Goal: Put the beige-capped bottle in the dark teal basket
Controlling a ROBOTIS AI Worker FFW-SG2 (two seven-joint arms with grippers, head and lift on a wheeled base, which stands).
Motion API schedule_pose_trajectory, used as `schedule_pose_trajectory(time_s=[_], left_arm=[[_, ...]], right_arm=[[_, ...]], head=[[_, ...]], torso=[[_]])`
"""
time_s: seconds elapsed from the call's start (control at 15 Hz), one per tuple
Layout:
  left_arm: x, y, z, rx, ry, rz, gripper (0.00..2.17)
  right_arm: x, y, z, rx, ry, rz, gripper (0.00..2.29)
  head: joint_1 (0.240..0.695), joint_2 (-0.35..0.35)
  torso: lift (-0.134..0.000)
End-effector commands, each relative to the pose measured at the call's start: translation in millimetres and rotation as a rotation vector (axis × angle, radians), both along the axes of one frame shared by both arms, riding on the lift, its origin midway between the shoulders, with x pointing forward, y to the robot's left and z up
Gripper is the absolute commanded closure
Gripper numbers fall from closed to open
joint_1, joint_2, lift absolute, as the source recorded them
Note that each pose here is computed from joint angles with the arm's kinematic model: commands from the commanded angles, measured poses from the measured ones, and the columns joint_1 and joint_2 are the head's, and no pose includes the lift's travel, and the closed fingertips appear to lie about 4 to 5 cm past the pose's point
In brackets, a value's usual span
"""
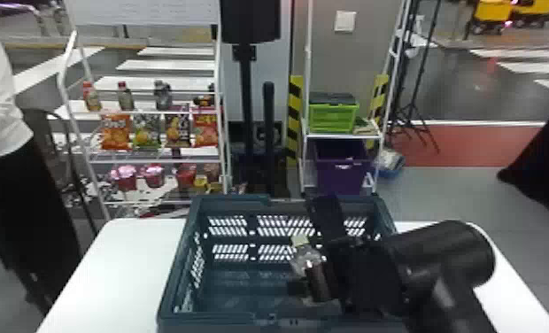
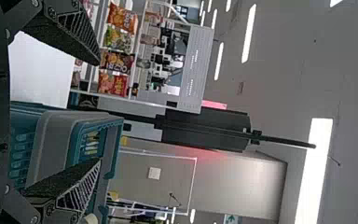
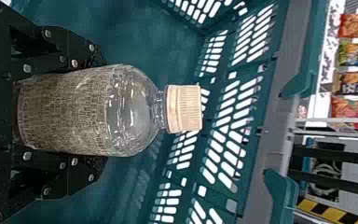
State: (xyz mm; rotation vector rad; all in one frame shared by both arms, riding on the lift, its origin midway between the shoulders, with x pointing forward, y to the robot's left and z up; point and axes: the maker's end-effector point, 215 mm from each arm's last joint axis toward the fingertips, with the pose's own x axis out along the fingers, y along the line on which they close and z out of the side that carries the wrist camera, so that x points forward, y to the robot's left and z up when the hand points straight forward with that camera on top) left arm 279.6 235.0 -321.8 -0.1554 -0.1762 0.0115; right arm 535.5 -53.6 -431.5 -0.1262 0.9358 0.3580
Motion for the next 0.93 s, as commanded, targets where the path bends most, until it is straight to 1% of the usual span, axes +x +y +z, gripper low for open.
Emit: schedule_pose_trajectory(time_s=[0.0, 0.13, 0.2, 0.27, 0.33, 0.4, 0.53, 0.6, 0.67, 0.87], left_arm=[[0, -1, 3, -0.001, -0.003, -0.003, 0.16], [0, -1, 4, 0.000, 0.000, -0.008, 0.16], [0, -1, 4, 0.001, 0.002, -0.008, 0.16], [2, -2, 2, 0.005, 0.011, -0.011, 0.16], [1, -2, 2, 0.005, 0.014, -0.012, 0.16], [2, -3, 2, 0.005, 0.013, -0.013, 0.16], [3, -2, 4, 0.006, 0.009, -0.012, 0.16], [3, -2, 4, 0.004, 0.009, -0.012, 0.16], [3, -2, 4, 0.004, 0.009, -0.012, 0.16], [4, -2, 3, 0.008, 0.009, -0.012, 0.16]], right_arm=[[-1, -1, -8, -0.005, 0.024, -0.001, 2.28], [-2, -3, -11, -0.009, 0.042, -0.001, 2.27], [-2, -3, -14, -0.007, 0.049, -0.002, 2.01], [-2, -2, -16, -0.001, 0.051, -0.003, 1.34], [-3, -2, -16, 0.003, 0.055, -0.002, 0.43], [-4, -3, -16, 0.000, 0.059, -0.003, 0.00], [-3, -5, -15, -0.015, 0.055, -0.016, 0.01], [-3, -3, -13, -0.010, 0.052, -0.014, 0.05], [-2, -1, -10, -0.004, 0.044, -0.013, 0.05], [5, 5, 6, 0.019, -0.006, -0.010, 0.08]], head=[[0.499, 0.000], [0.499, 0.000], [0.499, 0.000], [0.499, 0.000], [0.499, 0.000], [0.499, 0.000], [0.499, 0.000], [0.499, 0.000], [0.499, 0.000], [0.499, 0.000]], torso=[[0.000], [0.000], [0.000], [0.000], [0.000], [0.000], [0.000], [0.000], [0.000], [0.000]])
